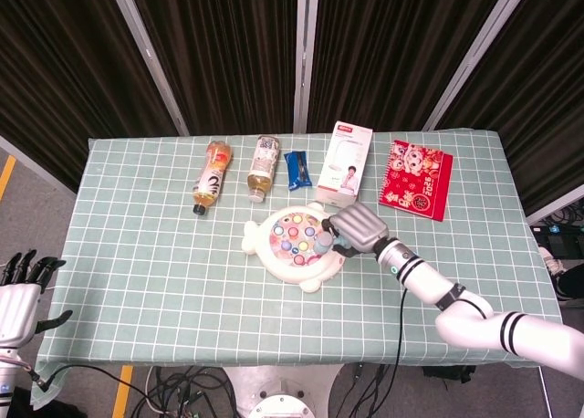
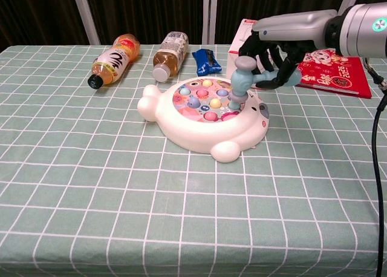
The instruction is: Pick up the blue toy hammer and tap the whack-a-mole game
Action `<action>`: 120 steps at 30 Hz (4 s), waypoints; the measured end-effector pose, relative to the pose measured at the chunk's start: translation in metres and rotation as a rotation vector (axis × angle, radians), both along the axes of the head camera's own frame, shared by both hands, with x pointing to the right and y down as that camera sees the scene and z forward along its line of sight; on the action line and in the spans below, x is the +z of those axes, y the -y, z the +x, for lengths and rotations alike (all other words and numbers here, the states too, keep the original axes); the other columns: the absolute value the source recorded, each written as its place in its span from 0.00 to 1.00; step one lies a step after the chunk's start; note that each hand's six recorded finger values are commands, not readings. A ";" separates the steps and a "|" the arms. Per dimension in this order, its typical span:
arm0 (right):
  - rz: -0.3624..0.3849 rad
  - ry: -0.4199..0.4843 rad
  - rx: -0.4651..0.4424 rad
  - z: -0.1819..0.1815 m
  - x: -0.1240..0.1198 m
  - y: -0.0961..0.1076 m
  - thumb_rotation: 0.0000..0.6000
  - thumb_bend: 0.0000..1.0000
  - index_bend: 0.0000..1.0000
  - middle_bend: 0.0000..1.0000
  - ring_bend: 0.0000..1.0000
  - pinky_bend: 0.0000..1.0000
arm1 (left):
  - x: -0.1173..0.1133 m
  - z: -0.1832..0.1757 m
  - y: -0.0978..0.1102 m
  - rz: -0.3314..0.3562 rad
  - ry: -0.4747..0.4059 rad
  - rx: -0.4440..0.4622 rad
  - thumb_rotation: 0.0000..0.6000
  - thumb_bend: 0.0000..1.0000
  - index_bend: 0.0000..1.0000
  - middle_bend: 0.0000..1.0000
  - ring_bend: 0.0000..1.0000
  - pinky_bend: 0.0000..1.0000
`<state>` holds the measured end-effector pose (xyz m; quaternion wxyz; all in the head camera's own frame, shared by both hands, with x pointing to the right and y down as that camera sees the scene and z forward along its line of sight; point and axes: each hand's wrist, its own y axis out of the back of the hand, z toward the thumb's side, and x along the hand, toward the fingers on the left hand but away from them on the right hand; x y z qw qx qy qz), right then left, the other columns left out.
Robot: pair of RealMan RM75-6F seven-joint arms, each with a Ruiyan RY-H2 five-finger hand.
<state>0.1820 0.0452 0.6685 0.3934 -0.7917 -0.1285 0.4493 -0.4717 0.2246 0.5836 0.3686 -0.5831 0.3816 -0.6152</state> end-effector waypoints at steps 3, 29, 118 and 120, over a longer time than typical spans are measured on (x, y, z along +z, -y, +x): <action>0.003 -0.027 -0.012 -0.002 0.005 -0.001 1.00 0.65 0.65 0.62 0.54 0.70 | 0.001 0.000 -0.001 0.000 -0.001 -0.001 1.00 0.00 0.23 0.18 0.06 0.04; 0.006 -0.061 -0.062 -0.041 0.017 0.003 1.00 0.65 0.65 0.62 0.54 0.70 | 0.000 -0.004 -0.005 -0.005 0.003 -0.014 1.00 0.00 0.23 0.18 0.06 0.04; -0.037 -0.087 0.311 0.115 0.070 -0.019 1.00 0.25 0.35 0.40 0.31 0.43 | -0.004 0.006 -0.002 0.036 -0.003 0.020 1.00 0.00 0.23 0.18 0.06 0.04; -0.038 -0.082 0.311 0.114 0.069 -0.020 1.00 0.23 0.34 0.39 0.30 0.42 | -0.003 0.006 -0.002 0.033 -0.003 0.019 1.00 0.00 0.23 0.18 0.06 0.04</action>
